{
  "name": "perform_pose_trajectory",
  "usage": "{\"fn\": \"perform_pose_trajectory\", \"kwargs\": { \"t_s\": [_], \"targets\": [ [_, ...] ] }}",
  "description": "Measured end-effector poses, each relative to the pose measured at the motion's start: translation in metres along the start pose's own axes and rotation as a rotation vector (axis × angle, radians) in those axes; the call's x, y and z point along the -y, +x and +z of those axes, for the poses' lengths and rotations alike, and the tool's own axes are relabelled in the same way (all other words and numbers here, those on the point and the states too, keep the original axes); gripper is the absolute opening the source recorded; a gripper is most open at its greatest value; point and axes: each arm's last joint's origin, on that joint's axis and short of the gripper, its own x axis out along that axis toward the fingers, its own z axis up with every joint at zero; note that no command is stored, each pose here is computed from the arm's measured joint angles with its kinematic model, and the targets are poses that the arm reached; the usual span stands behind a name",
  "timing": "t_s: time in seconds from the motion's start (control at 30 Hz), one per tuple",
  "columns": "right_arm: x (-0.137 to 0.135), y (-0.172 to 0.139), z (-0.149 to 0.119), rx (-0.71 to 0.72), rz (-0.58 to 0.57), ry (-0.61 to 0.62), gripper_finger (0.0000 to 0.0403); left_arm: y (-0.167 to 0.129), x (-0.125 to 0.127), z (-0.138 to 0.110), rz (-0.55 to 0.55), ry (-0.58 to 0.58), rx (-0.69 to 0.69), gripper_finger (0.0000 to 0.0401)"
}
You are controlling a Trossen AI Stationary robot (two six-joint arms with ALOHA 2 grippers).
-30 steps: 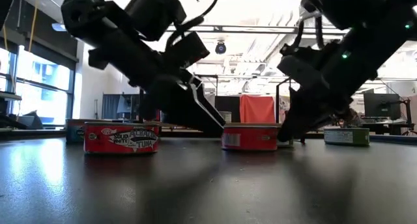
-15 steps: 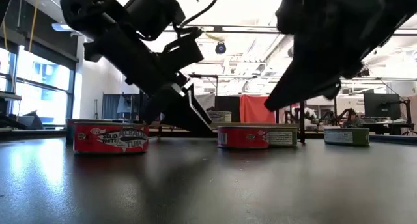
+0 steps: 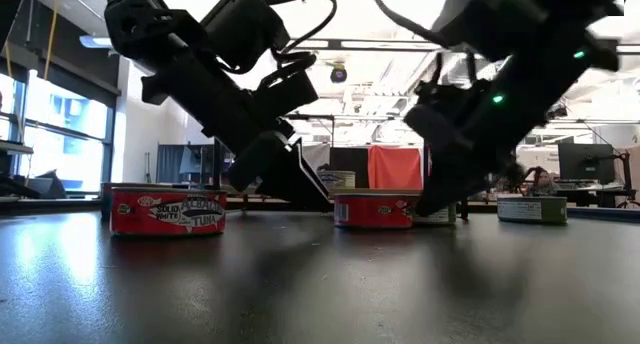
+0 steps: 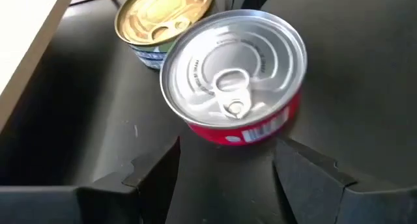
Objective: Stack canned seafood by type on shelf
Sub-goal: Put the top right red canned tuna on the shelf
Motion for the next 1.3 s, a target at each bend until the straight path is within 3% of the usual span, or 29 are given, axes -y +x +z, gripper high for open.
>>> {"fn": "perform_pose_trajectory", "kwargs": {
  "t_s": [0.2, 0.5, 0.67, 0.83, 0.97, 1.17, 1.3],
  "targets": [
    [0.000, 0.006, 0.008, 0.021, 0.088, -0.019, 0.0000, 0.000, -0.001, -0.002, 0.001, 0.035, -0.022, 0.0233],
    [-0.025, -0.014, -0.013, -0.060, 0.273, -0.056, 0.0000, -0.004, 0.010, -0.004, -0.010, 0.091, -0.047, 0.0209],
    [-0.040, -0.033, -0.035, -0.078, 0.373, -0.182, 0.0000, -0.006, 0.016, -0.006, 0.010, 0.118, -0.073, 0.0201],
    [-0.060, -0.056, -0.043, 0.080, 0.433, -0.375, 0.0000, -0.006, 0.016, -0.007, 0.012, 0.121, -0.076, 0.0200],
    [-0.068, -0.063, -0.041, 0.204, 0.433, -0.511, 0.0007, -0.006, 0.016, -0.007, 0.012, 0.121, -0.076, 0.0200],
    [-0.057, -0.045, -0.027, 0.192, 0.326, -0.574, 0.0064, -0.006, 0.017, -0.006, -0.015, 0.112, -0.067, 0.0200],
    [-0.054, -0.031, -0.025, 0.206, 0.282, -0.781, 0.0111, -0.006, 0.018, -0.005, -0.028, 0.108, -0.056, 0.0200]
  ]
}}
